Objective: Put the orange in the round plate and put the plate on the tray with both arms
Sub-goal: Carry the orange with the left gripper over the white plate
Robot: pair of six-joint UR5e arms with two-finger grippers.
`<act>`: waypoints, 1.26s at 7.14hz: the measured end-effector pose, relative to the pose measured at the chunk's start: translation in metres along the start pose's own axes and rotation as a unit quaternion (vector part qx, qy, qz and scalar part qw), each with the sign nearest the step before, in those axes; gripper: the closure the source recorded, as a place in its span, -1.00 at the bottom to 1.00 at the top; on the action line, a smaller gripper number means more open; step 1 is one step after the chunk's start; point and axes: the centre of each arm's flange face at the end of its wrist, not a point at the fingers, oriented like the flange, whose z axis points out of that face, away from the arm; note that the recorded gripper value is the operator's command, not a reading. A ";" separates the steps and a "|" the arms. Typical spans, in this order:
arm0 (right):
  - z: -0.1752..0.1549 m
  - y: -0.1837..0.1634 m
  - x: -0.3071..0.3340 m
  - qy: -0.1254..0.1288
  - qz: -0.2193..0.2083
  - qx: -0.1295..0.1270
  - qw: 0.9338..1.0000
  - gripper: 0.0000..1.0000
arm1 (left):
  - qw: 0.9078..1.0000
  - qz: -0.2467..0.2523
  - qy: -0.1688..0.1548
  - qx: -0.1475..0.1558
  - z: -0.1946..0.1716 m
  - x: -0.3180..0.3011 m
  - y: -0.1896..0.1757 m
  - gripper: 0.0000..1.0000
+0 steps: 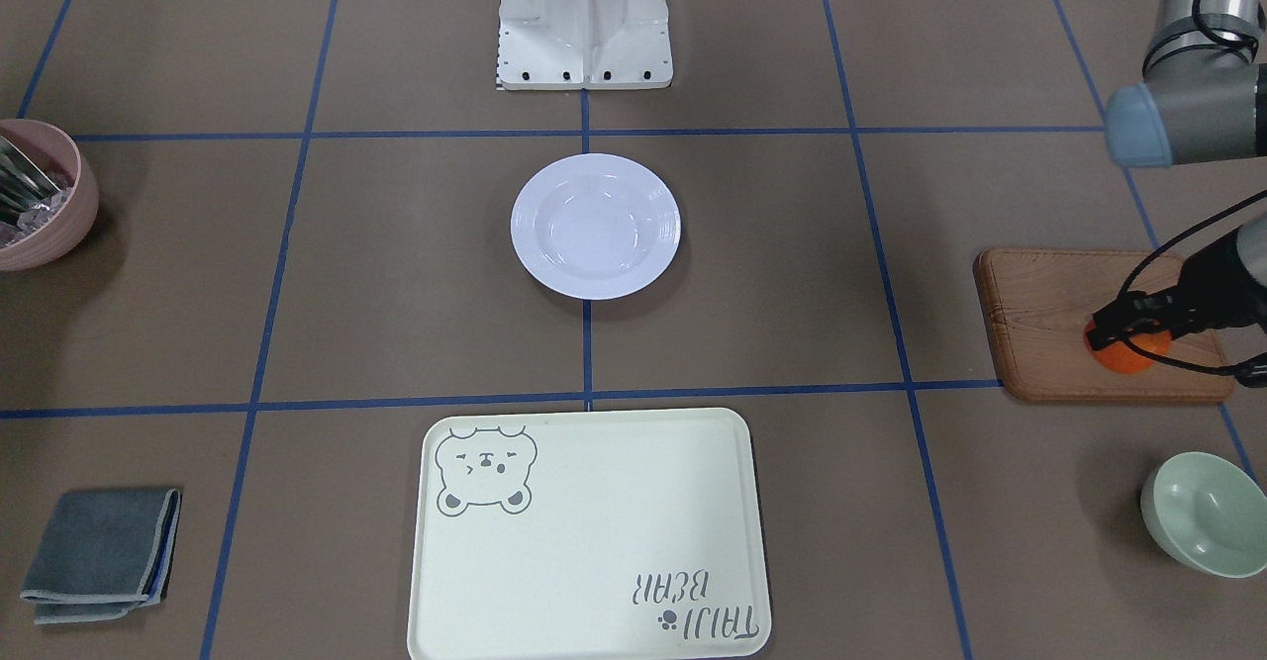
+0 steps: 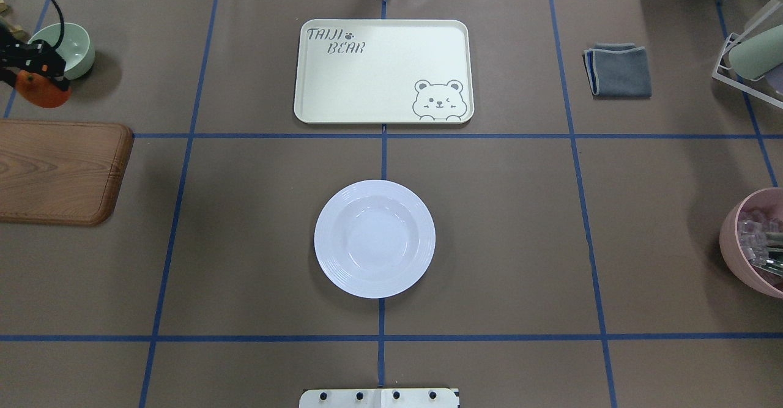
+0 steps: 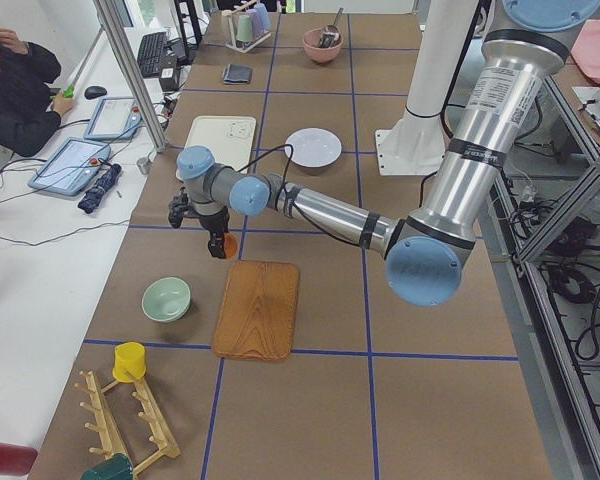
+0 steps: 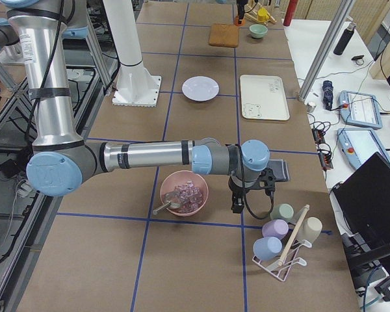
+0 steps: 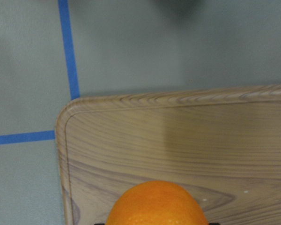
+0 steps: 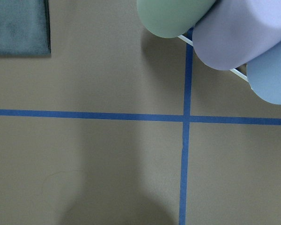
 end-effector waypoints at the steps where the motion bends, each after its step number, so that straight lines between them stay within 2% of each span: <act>1: -0.001 0.000 -0.001 0.000 -0.001 0.001 1.000 -1.00 | 1.000 -0.024 0.017 -0.005 -0.002 0.058 0.007 1.00; 3: -0.003 0.000 -0.003 -0.001 -0.004 0.004 1.000 -1.00 | 0.995 -0.077 0.046 -0.032 0.011 0.189 0.045 1.00; 5: -0.004 0.000 -0.005 -0.001 -0.005 0.005 1.000 -1.00 | 0.989 -0.113 0.069 -0.064 0.017 0.302 0.107 1.00; 7: -0.004 0.000 -0.005 -0.001 -0.005 0.005 1.000 -1.00 | 0.991 -0.110 0.046 -0.066 0.042 0.382 0.168 1.00; 9: -0.005 -0.001 -0.006 -0.002 -0.006 0.005 1.000 -1.00 | 0.994 -0.088 0.021 -0.064 0.080 0.414 0.215 1.00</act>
